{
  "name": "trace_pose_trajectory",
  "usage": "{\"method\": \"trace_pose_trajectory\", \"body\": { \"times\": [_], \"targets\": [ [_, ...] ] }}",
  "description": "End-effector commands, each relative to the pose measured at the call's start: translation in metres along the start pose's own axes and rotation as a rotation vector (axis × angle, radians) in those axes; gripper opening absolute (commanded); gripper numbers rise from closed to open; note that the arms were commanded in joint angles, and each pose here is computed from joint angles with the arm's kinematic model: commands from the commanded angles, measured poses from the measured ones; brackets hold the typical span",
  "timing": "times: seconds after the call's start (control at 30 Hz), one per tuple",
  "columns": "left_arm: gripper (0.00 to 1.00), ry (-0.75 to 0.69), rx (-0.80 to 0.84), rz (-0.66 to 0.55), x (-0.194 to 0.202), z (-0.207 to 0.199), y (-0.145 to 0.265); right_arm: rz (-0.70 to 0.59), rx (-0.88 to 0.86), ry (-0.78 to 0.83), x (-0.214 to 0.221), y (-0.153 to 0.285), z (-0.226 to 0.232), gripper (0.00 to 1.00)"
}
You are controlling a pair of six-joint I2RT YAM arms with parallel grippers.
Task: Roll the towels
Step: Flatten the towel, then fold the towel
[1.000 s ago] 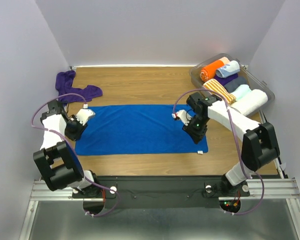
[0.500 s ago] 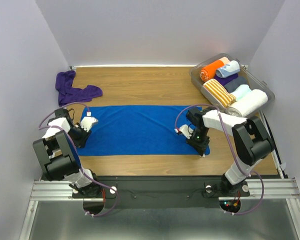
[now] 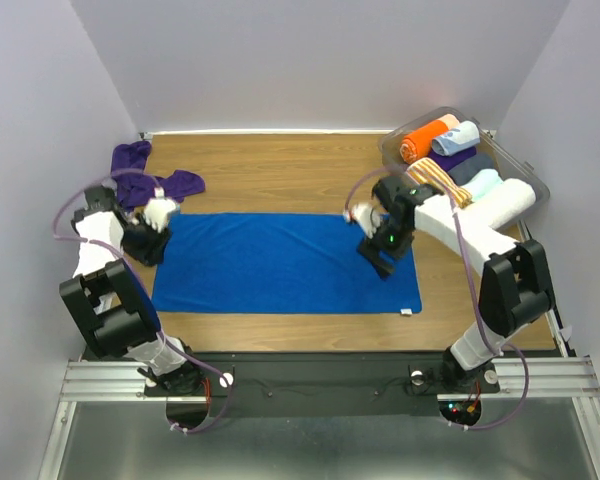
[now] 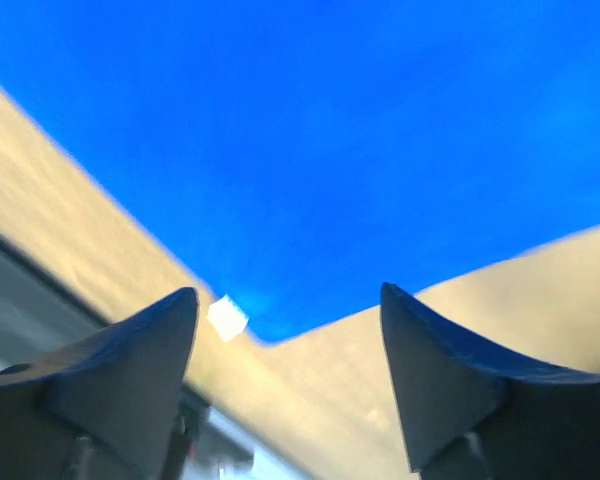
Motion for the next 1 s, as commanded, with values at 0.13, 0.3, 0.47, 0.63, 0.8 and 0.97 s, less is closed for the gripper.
{"method": "trace_pose_trajectory", "body": {
  "times": [0.13, 0.3, 0.47, 0.63, 0.8, 0.97],
  "targets": [
    [0.82, 0.043, -0.140, -0.470, -0.108, 0.037, 0.089, -0.529, 0.157, -0.217, -0.081, 0.114, -0.083, 0.77],
    [0.99, 0.080, -0.213, -0.745, -0.153, 0.046, 0.130, -0.681, 0.314, -0.282, -0.104, 0.134, -0.113, 0.78],
    [0.99, 0.169, -0.319, -0.913, -0.173, 0.070, 0.139, -0.630, 0.325, -0.331, -0.115, 0.111, -0.138, 1.00],
    [0.99, 0.261, -0.282, -0.804, -0.169, 0.102, 0.106, -0.431, 0.347, -0.309, -0.094, 0.060, -0.155, 0.72],
    [0.95, 0.301, -0.295, -0.758, -0.154, 0.106, 0.079, -0.305, 0.405, -0.335, -0.079, 0.029, -0.169, 0.39],
    [0.94, 0.288, -0.320, -0.712, -0.146, 0.105, 0.067, -0.241, 0.462, -0.331, -0.071, 0.013, -0.181, 0.37]
  ]
}}
Point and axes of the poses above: each gripper's point midway between its finger pads, its own y axis back along the fingers, its own z axis along the line the jaws close on, x = y × z, the point moved 6 cm from there along y, back along the fingers
